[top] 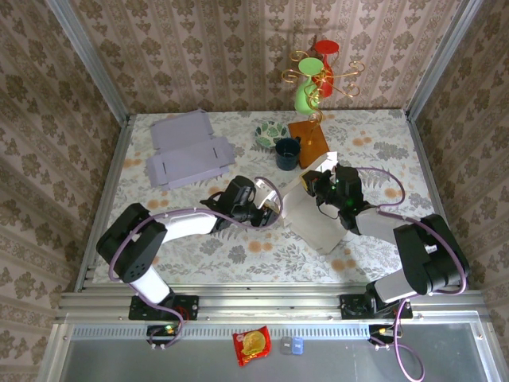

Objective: Fold the paper box

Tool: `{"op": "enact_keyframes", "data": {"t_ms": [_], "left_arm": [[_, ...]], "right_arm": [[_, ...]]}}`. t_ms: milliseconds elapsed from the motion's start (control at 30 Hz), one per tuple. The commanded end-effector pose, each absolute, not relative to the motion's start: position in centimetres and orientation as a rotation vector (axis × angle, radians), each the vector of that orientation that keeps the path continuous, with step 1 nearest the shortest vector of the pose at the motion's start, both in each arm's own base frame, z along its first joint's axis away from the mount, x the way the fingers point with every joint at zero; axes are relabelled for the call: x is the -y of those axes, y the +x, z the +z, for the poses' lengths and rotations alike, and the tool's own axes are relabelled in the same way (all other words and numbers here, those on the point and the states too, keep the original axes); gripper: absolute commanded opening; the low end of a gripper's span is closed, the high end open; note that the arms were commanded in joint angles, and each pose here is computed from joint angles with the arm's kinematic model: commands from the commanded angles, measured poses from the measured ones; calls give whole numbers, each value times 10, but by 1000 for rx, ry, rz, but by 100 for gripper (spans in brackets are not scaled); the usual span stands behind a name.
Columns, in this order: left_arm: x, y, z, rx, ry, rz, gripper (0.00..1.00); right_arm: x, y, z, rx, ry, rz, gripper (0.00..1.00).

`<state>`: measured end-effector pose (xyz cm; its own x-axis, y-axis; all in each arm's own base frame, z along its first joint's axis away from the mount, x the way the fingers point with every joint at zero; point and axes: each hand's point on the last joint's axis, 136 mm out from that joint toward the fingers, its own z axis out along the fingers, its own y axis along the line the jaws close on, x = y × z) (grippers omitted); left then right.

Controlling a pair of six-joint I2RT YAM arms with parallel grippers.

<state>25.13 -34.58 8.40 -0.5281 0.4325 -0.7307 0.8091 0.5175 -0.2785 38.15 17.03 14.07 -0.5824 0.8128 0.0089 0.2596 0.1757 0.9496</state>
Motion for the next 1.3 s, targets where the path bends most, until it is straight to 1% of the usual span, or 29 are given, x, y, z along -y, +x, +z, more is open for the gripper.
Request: {"op": "enact_keyframes", "data": {"t_ms": [0, 433, 667, 933, 1267], "left_arm": [[356, 257, 101, -2092, 1024, -824, 40], [353, 257, 115, -2056, 1033, -774, 44], [350, 263, 119, -2045, 1043, -726, 43], [362, 262, 121, -2009, 1100, -758, 41], [368, 272, 122, -2017, 1028, -768, 41]], "right_arm": [[-169, 380, 135, -1965, 1047, 1398, 0], [-172, 388, 158, -1903, 1030, 1451, 0], [-171, 390, 168, -1874, 1036, 1471, 0], [-171, 386, 158, -1885, 1046, 1471, 0], [-172, 386, 160, -1870, 1047, 1488, 0]]}}
